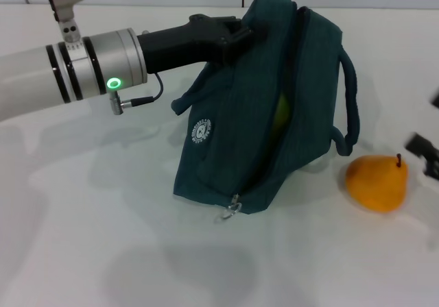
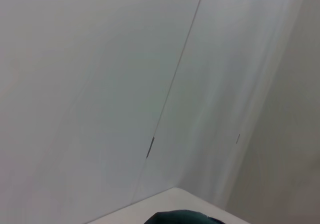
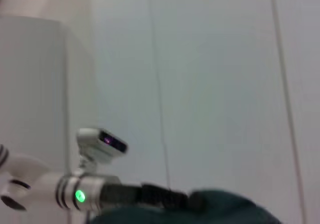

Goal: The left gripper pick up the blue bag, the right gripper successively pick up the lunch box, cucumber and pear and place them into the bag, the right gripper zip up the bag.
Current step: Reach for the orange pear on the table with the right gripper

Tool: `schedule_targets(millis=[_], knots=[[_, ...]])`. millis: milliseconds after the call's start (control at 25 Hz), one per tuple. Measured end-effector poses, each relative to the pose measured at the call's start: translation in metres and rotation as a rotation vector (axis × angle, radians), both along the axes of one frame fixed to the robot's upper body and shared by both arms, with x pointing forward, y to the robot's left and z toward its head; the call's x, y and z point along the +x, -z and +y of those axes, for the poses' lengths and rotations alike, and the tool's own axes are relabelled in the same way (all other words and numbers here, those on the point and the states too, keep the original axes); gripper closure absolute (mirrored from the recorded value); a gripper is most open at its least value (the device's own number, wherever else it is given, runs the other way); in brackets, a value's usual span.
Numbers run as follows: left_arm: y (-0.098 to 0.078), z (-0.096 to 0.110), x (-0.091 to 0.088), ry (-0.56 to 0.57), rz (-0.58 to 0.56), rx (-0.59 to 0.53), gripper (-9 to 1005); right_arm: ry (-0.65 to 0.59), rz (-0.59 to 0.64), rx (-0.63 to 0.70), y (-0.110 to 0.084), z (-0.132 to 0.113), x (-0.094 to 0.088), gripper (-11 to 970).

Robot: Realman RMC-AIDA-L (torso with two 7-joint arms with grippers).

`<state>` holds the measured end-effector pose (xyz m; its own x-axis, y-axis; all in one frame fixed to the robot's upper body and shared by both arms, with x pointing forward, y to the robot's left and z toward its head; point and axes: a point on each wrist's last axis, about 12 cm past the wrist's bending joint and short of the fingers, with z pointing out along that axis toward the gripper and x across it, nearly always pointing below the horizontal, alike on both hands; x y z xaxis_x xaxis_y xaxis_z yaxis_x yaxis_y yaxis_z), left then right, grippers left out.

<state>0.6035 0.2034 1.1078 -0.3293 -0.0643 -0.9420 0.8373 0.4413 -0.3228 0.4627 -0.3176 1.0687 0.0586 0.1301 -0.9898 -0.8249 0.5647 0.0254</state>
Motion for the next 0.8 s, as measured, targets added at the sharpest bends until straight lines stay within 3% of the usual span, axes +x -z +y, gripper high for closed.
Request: schedule_targets(millis=[120,320,680,800], knots=[[0.000,0.000,0.000,0.000,-0.002,0.001,882,0.068,0.069,-0.016,0.016,-0.008,-0.016,168],[-0.001,-0.003,0.001,0.007,-0.007,0.001,883,0.138,0.155,-0.060,0.036,-0.007,-0.021,209],[0.001,-0.010,0.002,0.006,-0.013,0.003,884,0.108,0.162,-0.080,0.038,0.003,-0.014,284],[0.002,-0.010,0.002,0.004,-0.012,0.004,884,0.093,0.159,-0.087,0.037,0.006,-0.010,397]])
